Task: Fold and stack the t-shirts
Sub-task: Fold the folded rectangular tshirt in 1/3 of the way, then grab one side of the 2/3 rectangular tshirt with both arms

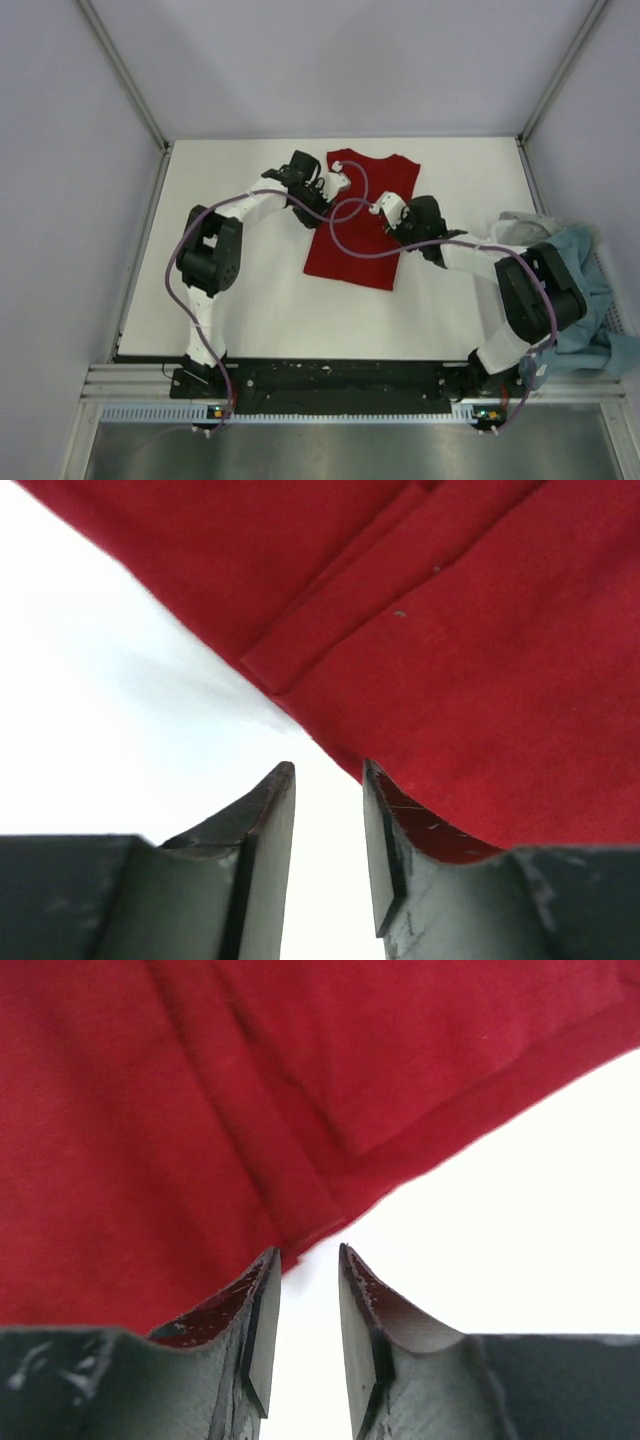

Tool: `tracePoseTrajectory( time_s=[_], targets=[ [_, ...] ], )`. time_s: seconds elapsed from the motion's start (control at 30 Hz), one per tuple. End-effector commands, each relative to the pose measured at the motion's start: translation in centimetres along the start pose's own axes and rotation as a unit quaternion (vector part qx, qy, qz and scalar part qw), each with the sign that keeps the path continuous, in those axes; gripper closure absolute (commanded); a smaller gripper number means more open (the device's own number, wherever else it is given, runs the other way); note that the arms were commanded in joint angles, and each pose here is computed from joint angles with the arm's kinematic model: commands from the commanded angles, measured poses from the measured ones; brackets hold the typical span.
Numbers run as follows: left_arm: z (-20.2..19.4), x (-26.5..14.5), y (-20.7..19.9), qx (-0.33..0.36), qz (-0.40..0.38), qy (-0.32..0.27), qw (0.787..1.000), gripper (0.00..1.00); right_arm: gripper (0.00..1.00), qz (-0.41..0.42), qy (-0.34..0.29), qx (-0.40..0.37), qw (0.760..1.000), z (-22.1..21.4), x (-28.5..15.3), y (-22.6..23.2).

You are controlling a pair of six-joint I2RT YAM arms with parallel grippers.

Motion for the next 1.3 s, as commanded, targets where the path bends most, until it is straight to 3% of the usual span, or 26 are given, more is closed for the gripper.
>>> tracePoseTrajectory(
  time_s=[0.0,0.1,0.2,0.33,0.4,0.47,0.67,0.87,1.13,1.2,1.27],
  targets=[
    [2.6,-2.6,4.3,-0.035,0.079,-0.058,0.995,0.58,0.67,-0.050,-0.045,0.075,0.995,3.7,-0.9,-4.4],
    [4.2,-6.3,7.1,-0.062,0.120,-0.125,0.983,0.53,0.65,-0.055,-0.089,0.119,0.987,5.4,-2.8,-5.9],
    [4.6,-7.4,4.9,-0.002,0.063,-0.145,0.987,0.66,0.64,-0.004,-0.115,0.102,0.988,6.5,-4.6,-4.2],
    [2.2,-7.3,-2.3,0.117,-0.064,-0.146,0.980,0.70,0.51,0.096,-0.142,-0.033,0.985,5.7,-6.9,2.5],
    [0.5,-7.2,-5.5,0.188,-0.099,-0.144,0.966,0.64,0.42,0.122,-0.160,-0.110,0.973,5.0,-7.8,5.3],
    [-1.5,-7.0,-7.7,0.238,-0.111,-0.139,0.955,0.59,0.41,0.154,-0.162,-0.156,0.962,4.1,-8.3,7.5],
    [-3.7,-5.7,-10.7,0.283,-0.156,-0.133,0.937,0.49,0.43,0.215,-0.072,-0.209,0.951,0.5,-9.3,11.2],
    [-5.3,-2.8,-12.0,0.327,-0.145,-0.066,0.932,0.49,0.45,0.204,0.004,-0.233,0.951,-2.5,-7.9,11.8],
    [-6.6,-1.8,-12.0,0.335,-0.137,-0.025,0.932,0.50,0.55,0.183,0.035,-0.242,0.952,-3.5,-6.3,11.5],
    [-6.7,-1.8,-12.4,0.333,-0.149,-0.018,0.931,0.53,0.77,0.183,0.043,-0.238,0.953,-3.8,-6.0,11.6],
    [-6.8,-1.9,-12.8,0.328,-0.165,-0.014,0.930,0.64,0.91,0.180,0.051,-0.236,0.954,-4.1,-5.9,11.6]
  ],
)
Point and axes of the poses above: each gripper's point midway between its finger pads, its own x axis out along the fingers, its own y axis along the line the jaws close on, z = x × y, the point moved 4 cm from there along -x, back along the fingers, and after that the axes turned 7 degrees about x, right-handed, at the moved point
